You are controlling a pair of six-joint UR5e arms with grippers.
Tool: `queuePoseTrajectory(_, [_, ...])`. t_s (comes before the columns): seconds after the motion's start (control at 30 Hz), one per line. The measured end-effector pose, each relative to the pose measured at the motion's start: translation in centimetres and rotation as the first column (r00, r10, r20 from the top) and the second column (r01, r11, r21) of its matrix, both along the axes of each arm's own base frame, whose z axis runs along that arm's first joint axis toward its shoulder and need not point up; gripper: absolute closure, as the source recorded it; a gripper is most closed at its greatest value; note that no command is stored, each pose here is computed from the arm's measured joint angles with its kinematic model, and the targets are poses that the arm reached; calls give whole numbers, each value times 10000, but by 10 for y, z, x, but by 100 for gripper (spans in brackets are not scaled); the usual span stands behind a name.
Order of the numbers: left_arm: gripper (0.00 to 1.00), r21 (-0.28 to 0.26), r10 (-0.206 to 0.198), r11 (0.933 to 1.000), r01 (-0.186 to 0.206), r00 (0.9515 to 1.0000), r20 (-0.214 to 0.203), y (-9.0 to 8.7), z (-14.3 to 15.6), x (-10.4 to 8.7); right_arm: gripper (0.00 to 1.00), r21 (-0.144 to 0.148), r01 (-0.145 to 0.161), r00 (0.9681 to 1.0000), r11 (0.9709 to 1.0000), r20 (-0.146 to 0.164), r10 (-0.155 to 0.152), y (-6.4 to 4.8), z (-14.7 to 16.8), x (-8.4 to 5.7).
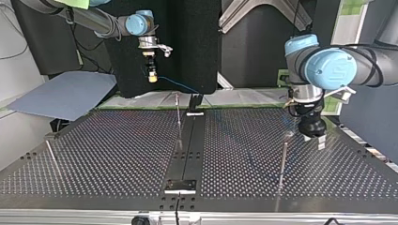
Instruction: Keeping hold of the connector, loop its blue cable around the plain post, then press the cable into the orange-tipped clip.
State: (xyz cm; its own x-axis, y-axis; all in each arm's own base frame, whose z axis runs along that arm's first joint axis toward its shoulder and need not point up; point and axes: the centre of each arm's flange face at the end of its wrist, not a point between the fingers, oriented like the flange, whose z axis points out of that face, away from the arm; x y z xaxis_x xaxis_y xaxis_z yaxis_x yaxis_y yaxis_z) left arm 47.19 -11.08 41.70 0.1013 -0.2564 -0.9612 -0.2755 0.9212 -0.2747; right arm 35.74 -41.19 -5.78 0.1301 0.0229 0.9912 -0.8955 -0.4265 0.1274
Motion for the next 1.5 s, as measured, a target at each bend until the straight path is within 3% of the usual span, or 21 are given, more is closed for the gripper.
queuePoseTrajectory(0.17, [2,106,399,9991,-403,9984,389,6,37,-10,100,12,23,10000,10000,-39,-23,-1,0,-1])
queuePoseTrajectory(0.33, [2,224,250,9994,-266,9971,719,6,68,-19,100,55,45,9999,10000,-109,-44,-2,-1,-2])
queuePoseTrajectory(0.6, [2,922,-587,9946,473,9904,1251,-8,129,-46,100,90,47,9998,9999,-183,-45,-2,-1,-2])
queuePoseTrajectory(0.73, [2,1264,-1103,9878,907,9813,1578,-16,163,-65,100,91,46,9998,9999,-196,-44,-2,-1,-2])
queuePoseTrajectory(0.83, [2,1393,-1469,9823,1253,9765,1576,-22,175,-70,100,85,46,9998,10000,-199,-44,-3,-1,-2])
queuePoseTrajectory(1.0, [2,1615,-2054,9692,1861,9722,1123,-34,175,-61,100,84,46,9997,10000,-220,-44,-3,-1,-1])
queuePoseTrajectory(1.13, [2,1781,-2236,9604,2141,9741,349,-43,157,-52,100,79,27,9997,10000,-230,-25,-3,-1,-1])
queuePoseTrajectory(1.33, [2,1757,-1934,9630,2044,9780,-778,-47,128,-39,100,78,15,9997,10000,-234,-14,-3,-1,0])
queuePoseTrajectory(1.5, [2,1713,-1646,9668,1899,9747,-1514,-48,110,-34,100,87,15,9997,10000,-238,-13,-2,-1,0])
